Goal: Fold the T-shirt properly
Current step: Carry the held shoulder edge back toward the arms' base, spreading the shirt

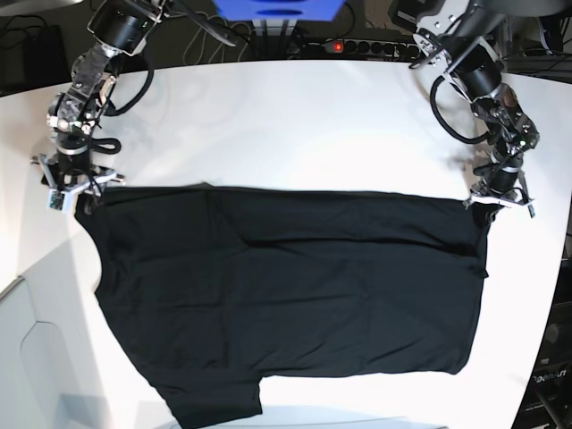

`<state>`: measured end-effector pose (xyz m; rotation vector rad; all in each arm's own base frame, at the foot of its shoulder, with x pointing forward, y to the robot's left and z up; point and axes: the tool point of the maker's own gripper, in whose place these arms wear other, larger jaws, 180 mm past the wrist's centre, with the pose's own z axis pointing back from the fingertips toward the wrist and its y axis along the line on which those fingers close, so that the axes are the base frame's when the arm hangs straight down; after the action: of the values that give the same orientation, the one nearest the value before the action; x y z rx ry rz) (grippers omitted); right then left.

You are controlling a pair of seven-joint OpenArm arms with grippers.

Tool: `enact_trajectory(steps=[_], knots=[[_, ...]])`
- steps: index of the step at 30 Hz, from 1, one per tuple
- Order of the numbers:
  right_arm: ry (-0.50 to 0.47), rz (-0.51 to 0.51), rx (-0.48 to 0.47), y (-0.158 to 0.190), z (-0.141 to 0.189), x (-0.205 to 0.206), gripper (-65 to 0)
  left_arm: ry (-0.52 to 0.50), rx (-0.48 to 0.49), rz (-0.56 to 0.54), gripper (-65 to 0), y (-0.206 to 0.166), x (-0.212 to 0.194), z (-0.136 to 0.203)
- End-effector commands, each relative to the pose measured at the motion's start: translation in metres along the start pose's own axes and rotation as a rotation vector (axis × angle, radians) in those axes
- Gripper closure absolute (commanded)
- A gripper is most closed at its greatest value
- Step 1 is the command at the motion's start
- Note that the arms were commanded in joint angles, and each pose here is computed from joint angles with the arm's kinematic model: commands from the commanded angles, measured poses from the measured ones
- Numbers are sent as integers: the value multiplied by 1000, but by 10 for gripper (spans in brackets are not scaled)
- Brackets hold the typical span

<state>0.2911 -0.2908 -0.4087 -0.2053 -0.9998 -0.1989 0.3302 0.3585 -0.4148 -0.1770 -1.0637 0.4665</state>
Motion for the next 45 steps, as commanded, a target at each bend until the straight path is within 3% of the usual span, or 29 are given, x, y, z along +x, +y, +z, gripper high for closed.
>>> enact_trajectory(steps=[1,6,9,12,17,21,29,34,39,45], knots=[[-52,6,4,-3,-3,17,-325,-3,14,-30,-1,7,12,2],[-12,-8,12,-1,-7,1,-322,-3,17,-33,-1,9,13,3],[6,-5,10,-4,-8,-6,-277,2,23,-38,-1,12,10,5],[17,1,15,-4,-10,-9,-197,2,23,-39,-1,12,11,5],[24,6,11,-6,-9,-10,0,6,24,-39,-1,12,10,5],[-16,22,-5,-12,-4,5,0,18,31,-45,-1,16,4,9],[-178,85,-38,-16,14,80,0,-100,38,-184,-1,7,55,32],[-183,144,7,-3,11,119,0,-54,84,-206,-1,19,71,44],[-194,144,-22,-8,10,157,0,-39,111,-187,-1,24,84,46],[-172,153,-35,-13,13,154,0,-24,134,-170,-1,35,78,51]])
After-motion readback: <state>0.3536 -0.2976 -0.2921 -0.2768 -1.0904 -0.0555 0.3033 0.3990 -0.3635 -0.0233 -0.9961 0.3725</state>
